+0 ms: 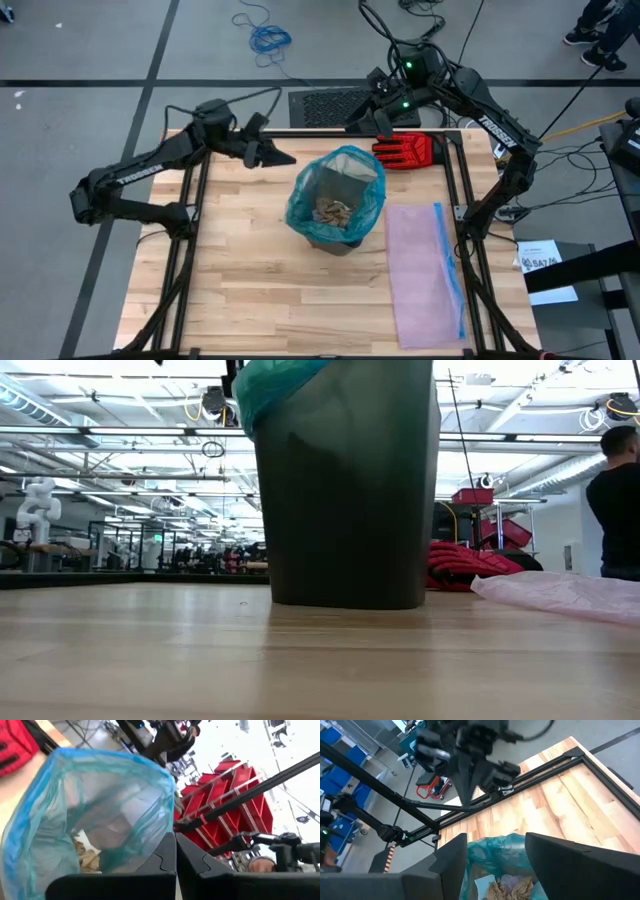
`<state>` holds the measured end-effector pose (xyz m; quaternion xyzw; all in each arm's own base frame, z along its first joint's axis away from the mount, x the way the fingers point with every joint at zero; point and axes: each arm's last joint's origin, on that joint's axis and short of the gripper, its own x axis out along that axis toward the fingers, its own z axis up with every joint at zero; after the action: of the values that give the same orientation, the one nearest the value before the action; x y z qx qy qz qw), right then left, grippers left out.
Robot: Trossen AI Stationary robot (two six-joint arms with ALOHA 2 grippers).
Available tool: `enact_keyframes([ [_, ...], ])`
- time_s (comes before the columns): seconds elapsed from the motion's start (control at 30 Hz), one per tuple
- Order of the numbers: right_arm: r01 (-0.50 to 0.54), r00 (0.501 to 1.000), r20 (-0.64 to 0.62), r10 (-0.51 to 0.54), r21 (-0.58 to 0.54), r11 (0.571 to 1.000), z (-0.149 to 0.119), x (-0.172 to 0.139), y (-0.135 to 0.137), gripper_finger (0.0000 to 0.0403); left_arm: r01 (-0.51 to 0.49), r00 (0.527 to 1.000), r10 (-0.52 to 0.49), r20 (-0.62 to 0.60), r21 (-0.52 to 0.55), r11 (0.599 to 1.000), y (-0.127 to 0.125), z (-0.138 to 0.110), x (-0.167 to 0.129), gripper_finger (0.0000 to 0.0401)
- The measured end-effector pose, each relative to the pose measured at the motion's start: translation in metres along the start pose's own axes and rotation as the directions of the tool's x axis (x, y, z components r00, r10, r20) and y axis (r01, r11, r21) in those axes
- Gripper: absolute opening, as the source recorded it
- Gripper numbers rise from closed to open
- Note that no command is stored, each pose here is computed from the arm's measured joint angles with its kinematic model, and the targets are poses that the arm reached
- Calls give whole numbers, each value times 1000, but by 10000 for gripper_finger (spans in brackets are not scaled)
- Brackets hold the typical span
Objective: Place trash/remove bag and relplace
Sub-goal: Remove the blue trash bag from the trash bin
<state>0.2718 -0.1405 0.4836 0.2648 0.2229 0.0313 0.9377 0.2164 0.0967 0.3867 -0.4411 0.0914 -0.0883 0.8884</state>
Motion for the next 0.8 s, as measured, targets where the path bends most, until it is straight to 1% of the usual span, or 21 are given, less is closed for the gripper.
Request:
enact_keyframes([
  [0.07, 0, 1000, -1, 0, -9, 1000, 0, 0, 0, 190, -37, 999, 37, 15, 6, 999, -7, 2, -4, 2],
  [0.1, 0, 1000, -2, 0, -11, 1000, 0, 0, 0, 189, -85, 996, 85, 13, 0, 996, -8, 2, -7, 1],
  [0.13, 0, 1000, -2, 0, -14, 1000, 0, 0, 0, 189, -156, 988, 156, 2, -11, 988, -7, 0, -9, 1],
  [0.17, 0, 1000, -2, 0, -15, 1000, 0, 0, 0, 189, -250, 968, 249, -15, -24, 968, -5, -3, -13, 1],
  [0.23, 0, 1000, -2, 0, -22, 1000, 0, 0, 0, 189, -432, 900, 427, -84, -64, 899, 7, -13, -21, 1],
  [0.27, 0, 1000, -2, 0, -22, 1000, 0, 0, 0, 189, -496, 865, 483, -133, -92, 863, 15, -18, -24, 1],
  [0.3, 0, 1000, -2, 0, -22, 1000, 0, 0, 0, 189, -525, 846, 506, -168, -104, 845, 22, -20, -25, 1],
  [0.33, 0, 1000, -2, 0, -23, 1000, 0, 0, 0, 189, -522, 847, 497, -188, -113, 846, 28, -22, -24, 1],
  [0.4, 0, 1000, -2, 0, -26, 1000, 0, 0, 0, 189, -462, 876, 430, -220, -122, 879, 35, -25, -21, 1],
  [0.47, 0, 1000, -2, 0, -26, 1000, 0, 0, 0, 189, -375, 917, 354, -185, -93, 922, 39, -21, -18, 1],
  [0.5, 0, 1000, -2, 0, -27, 1000, 0, 0, 0, 189, -350, 928, 334, -164, -82, 933, 42, -20, -17, 1],
  [0.6, -5, 1000, -3, 5, -27, 1000, 0, 0, 0, 189, -320, 941, 303, -151, -106, 941, 62, -21, -16, 0],
  [0.73, -9, 1000, -6, 9, -33, 999, -1, 1, 2, 189, -164, 977, 150, -153, -77, 984, 79, -23, -15, 0],
  [0.8, -9, 1000, -8, 9, -32, 999, -1, 1, 2, 189, -165, 978, 152, -144, -83, 983, 88, -26, -17, 2],
])
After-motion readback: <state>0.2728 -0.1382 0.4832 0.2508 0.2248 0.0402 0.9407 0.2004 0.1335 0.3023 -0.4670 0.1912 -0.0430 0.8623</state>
